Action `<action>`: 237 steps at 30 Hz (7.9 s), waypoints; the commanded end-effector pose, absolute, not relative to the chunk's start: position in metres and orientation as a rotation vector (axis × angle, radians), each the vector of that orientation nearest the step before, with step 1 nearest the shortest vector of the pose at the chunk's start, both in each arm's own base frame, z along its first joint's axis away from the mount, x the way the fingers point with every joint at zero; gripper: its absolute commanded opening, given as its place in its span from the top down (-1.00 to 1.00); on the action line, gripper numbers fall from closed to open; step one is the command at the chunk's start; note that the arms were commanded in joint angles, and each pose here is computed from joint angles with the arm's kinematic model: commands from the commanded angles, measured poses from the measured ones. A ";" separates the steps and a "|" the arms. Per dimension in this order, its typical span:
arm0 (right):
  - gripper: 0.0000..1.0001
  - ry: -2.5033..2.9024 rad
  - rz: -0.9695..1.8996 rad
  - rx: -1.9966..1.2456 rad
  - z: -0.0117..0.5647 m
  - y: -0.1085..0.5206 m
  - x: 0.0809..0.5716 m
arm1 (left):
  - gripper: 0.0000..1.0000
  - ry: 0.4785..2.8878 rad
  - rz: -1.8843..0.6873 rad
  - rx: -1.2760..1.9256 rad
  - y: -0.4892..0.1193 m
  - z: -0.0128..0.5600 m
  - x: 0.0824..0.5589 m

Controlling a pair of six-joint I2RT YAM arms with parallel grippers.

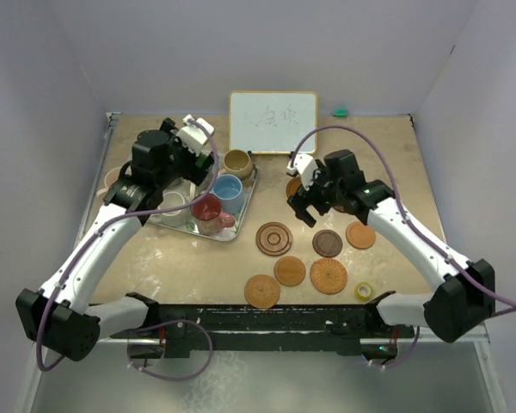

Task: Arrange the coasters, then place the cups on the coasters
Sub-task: Move the cup to the center of the board.

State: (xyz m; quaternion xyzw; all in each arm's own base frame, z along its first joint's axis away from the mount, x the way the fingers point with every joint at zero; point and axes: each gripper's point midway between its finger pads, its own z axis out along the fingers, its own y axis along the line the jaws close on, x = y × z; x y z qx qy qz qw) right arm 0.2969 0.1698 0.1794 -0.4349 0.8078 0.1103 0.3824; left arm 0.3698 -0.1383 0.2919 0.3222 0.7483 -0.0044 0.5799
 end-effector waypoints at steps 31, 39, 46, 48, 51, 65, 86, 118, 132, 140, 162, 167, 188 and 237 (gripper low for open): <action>-0.92 2.239 0.040 -1.440 0.053 0.249 0.311 | -0.87 1.707 0.094 0.418 -0.053 0.335 0.324; -0.87 2.309 -0.014 -1.521 0.034 0.231 0.299 | -0.87 1.707 0.100 0.429 -0.052 0.330 0.322; -0.84 2.289 -0.190 -1.554 0.033 0.200 0.306 | -0.87 1.701 0.115 0.439 -0.050 0.331 0.320; -0.83 2.288 -0.232 -1.552 0.033 0.189 0.309 | -0.87 1.704 0.117 0.443 -0.050 0.330 0.318; -0.82 2.303 -0.269 -1.522 0.035 0.170 0.313 | -0.88 1.705 0.118 0.450 -0.050 0.329 0.317; -0.82 2.431 -0.383 -1.306 0.034 0.076 0.361 | -0.88 1.705 0.118 0.459 -0.049 0.329 0.316; -0.78 2.561 -0.427 -0.987 0.031 0.026 0.446 | -0.89 1.716 0.110 0.487 -0.051 0.323 0.319; -0.79 2.453 -0.266 -0.889 0.121 0.054 0.465 | -0.90 1.712 0.089 0.497 -0.053 0.324 0.317; -0.86 2.410 -0.089 -1.127 0.092 0.123 0.418 | -0.90 1.711 0.085 0.500 -0.054 0.324 0.316; -0.85 2.438 -0.097 -1.223 0.064 0.142 0.412 | -0.90 1.708 0.085 0.506 -0.054 0.324 0.316; -0.85 2.439 -0.143 -1.342 0.041 0.144 0.410 | -0.91 1.709 0.083 0.513 -0.054 0.325 0.313; -0.85 2.436 -0.175 -1.341 0.037 0.141 0.413 | -0.91 1.703 0.085 0.513 -0.054 0.326 0.312; -0.84 2.399 -0.170 -1.360 0.044 0.154 0.439 | -0.92 1.695 0.109 0.519 -0.050 0.330 0.311; -0.84 2.484 -0.347 -1.276 0.045 0.059 0.459 | -0.92 1.686 0.100 0.530 -0.051 0.331 0.308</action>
